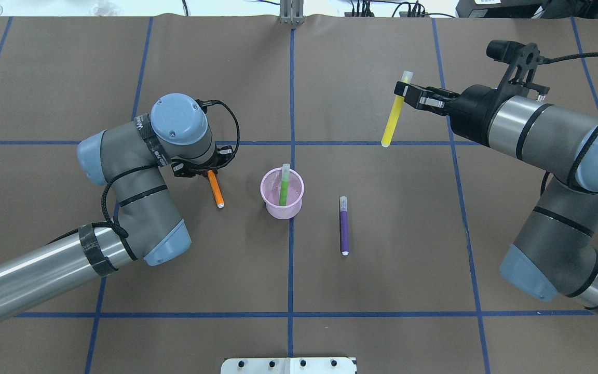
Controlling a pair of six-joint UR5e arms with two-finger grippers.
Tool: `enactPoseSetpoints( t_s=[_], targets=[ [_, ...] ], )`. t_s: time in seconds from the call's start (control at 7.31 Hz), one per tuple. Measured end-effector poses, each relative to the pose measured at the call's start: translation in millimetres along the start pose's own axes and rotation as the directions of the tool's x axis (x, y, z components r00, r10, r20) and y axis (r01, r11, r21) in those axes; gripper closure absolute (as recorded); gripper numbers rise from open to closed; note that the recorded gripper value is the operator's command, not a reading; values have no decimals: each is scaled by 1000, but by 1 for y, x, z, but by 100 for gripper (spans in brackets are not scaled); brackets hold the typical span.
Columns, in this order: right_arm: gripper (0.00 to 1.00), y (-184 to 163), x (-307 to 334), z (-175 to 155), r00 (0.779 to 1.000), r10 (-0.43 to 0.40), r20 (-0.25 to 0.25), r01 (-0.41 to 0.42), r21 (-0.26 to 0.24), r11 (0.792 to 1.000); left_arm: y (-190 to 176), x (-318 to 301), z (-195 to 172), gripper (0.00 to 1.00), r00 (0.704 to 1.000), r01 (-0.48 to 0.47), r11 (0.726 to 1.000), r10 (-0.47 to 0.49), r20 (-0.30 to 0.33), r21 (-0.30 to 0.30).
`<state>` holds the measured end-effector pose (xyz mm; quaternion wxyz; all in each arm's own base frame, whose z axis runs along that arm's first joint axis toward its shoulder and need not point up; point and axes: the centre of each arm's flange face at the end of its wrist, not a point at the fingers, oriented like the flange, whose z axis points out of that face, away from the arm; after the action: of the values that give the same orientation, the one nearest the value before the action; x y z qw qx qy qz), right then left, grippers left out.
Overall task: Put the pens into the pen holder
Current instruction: 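Grasp orange pen with left gripper while right carries yellow highlighter cupward, then lower yellow highlighter into pink cup with right gripper while left lifts pen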
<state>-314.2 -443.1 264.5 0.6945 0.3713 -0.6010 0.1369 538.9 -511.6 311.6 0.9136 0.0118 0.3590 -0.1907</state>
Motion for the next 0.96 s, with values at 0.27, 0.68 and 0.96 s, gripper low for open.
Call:
enactPoseSetpoints(
  t_s=[0.27, 0.68, 0.96],
  targets=[
    [100, -3, -10, 5, 1000, 0, -5, 0, -1, 1000, 0, -2, -1, 100, 1000, -16, 1000, 16, 3, -1],
    [100, 3, -20, 10, 1000, 1, -3, -1, 10, 1000, -10, 1, -30, 100, 999, -3, 1000, 2, -44, -23],
    [100, 28, -48, 28, 1000, 2, -16, -1, 46, 999, -44, -7, -72, 100, 994, 28, 999, -32, -104, -41]
  ],
)
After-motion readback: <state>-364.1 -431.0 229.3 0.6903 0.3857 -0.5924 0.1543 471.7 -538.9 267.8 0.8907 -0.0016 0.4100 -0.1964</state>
